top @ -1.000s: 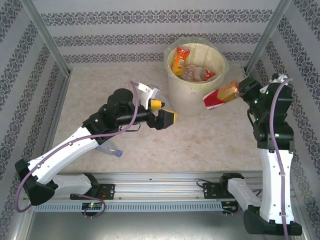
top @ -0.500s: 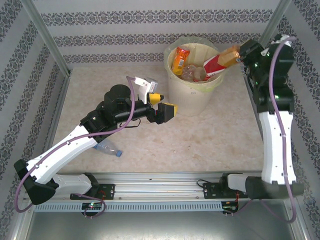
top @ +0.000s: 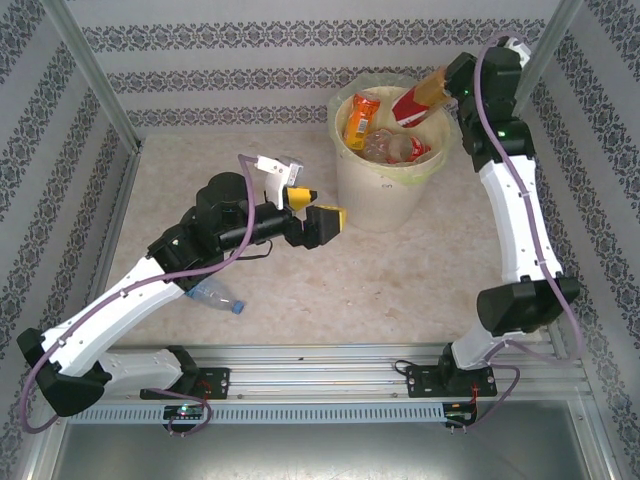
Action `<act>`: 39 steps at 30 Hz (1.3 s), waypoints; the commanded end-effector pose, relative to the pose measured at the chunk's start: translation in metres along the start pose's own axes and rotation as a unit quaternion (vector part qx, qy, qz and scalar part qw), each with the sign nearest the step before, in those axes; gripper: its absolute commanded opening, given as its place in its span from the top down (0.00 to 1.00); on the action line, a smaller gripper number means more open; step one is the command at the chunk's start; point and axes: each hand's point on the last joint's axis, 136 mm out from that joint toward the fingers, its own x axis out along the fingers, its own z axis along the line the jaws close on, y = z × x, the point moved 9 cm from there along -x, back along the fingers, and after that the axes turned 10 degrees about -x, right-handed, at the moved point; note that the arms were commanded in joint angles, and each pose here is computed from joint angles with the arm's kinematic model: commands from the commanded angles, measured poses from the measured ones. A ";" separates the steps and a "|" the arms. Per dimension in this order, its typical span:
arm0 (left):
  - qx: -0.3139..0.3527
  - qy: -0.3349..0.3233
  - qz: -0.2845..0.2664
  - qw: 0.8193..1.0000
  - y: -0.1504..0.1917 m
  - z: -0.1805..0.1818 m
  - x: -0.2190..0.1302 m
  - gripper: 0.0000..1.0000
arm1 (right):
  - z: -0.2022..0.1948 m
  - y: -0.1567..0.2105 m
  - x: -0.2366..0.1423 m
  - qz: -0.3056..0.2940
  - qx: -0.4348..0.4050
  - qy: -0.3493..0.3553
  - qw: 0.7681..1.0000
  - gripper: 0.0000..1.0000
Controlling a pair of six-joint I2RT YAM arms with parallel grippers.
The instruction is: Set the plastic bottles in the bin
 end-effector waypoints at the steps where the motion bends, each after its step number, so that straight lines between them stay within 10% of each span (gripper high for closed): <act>1: -0.007 0.001 0.010 1.000 0.006 -0.003 -0.006 0.00 | 0.012 -0.011 0.012 -0.038 -0.008 -0.003 0.999 0.69; 20: -0.007 -0.017 0.009 1.000 0.015 0.001 -0.023 0.00 | 0.012 0.077 0.064 0.032 -0.023 0.014 0.999 0.59; 28: -0.016 -0.009 0.018 1.000 0.018 0.003 -0.016 0.00 | -0.017 0.070 0.037 0.046 -0.021 0.014 0.999 0.30; 39: 0.006 -0.042 0.038 0.998 0.023 0.010 -0.018 0.00 | -0.030 0.032 -0.009 0.079 -0.062 -0.036 0.994 0.33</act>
